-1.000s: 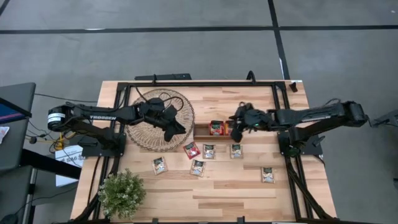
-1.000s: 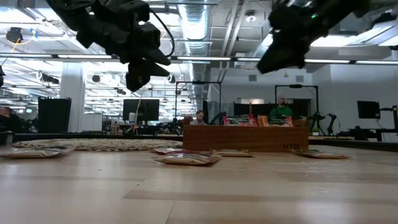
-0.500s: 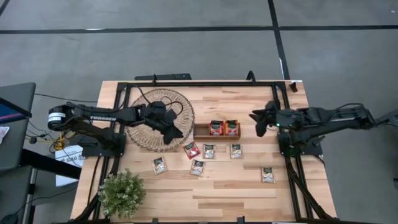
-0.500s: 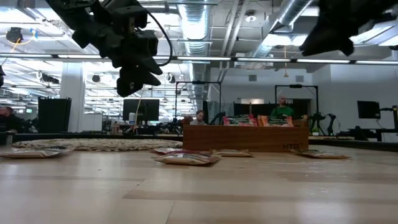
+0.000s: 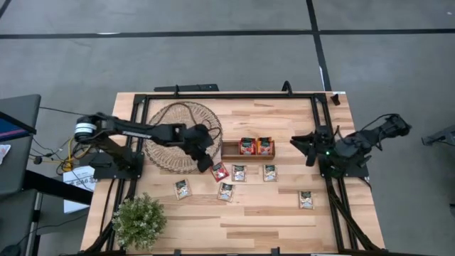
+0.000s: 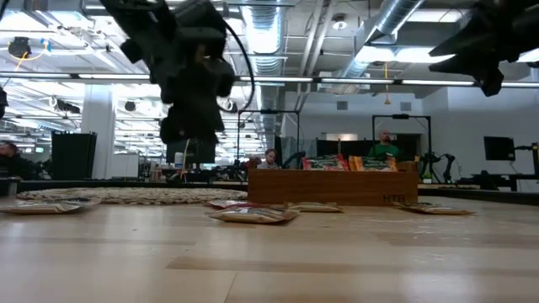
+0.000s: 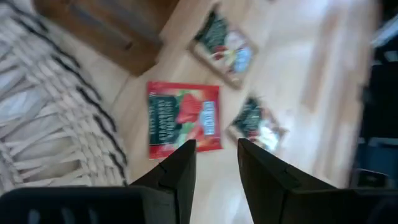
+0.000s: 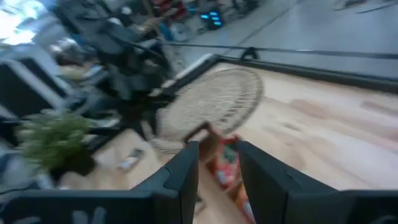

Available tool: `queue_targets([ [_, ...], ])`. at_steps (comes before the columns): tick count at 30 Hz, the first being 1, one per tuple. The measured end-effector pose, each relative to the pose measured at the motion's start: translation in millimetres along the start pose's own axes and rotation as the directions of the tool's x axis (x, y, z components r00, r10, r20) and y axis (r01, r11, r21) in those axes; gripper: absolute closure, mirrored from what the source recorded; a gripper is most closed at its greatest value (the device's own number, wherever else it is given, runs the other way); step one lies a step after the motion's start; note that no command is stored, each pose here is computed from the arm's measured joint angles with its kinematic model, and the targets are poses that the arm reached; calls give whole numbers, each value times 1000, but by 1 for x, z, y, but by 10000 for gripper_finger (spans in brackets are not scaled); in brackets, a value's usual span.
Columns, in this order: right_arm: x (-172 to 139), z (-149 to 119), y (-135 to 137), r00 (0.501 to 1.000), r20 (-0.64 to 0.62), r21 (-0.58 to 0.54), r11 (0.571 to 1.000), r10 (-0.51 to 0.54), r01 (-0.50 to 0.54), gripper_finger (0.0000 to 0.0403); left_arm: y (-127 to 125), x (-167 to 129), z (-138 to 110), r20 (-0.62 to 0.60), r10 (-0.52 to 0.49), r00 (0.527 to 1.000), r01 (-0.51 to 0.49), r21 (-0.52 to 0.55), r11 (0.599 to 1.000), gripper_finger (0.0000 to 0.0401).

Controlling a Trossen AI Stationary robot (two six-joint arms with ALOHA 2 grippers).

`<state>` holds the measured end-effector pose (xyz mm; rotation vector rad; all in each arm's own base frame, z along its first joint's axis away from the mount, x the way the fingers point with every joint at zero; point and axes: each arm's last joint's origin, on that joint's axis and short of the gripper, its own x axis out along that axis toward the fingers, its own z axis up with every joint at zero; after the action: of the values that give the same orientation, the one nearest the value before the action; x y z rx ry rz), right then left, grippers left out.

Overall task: Pick & Place Tea
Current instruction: Put the red tea bag into the middle section of the wooden organizer

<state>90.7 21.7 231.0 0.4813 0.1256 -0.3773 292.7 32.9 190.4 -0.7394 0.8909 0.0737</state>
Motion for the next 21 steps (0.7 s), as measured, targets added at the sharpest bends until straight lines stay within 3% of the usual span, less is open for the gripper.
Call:
queue_targets([
  [4,-5,-3,1,998,0,15,998,67,-67,294,6,15,-2,-61,67,996,-70,-53,996,291],
  [11,-8,-3,-1,998,25,18,998,55,-55,294,4,36,-11,-138,73,988,-88,-109,990,291],
  [15,-7,-3,-1,998,30,17,999,47,-48,294,-11,45,0,-105,103,989,-110,-61,992,291],
  [21,-7,-3,-1,999,31,10,999,45,-45,294,-29,57,21,-98,262,960,-260,26,965,291],
])
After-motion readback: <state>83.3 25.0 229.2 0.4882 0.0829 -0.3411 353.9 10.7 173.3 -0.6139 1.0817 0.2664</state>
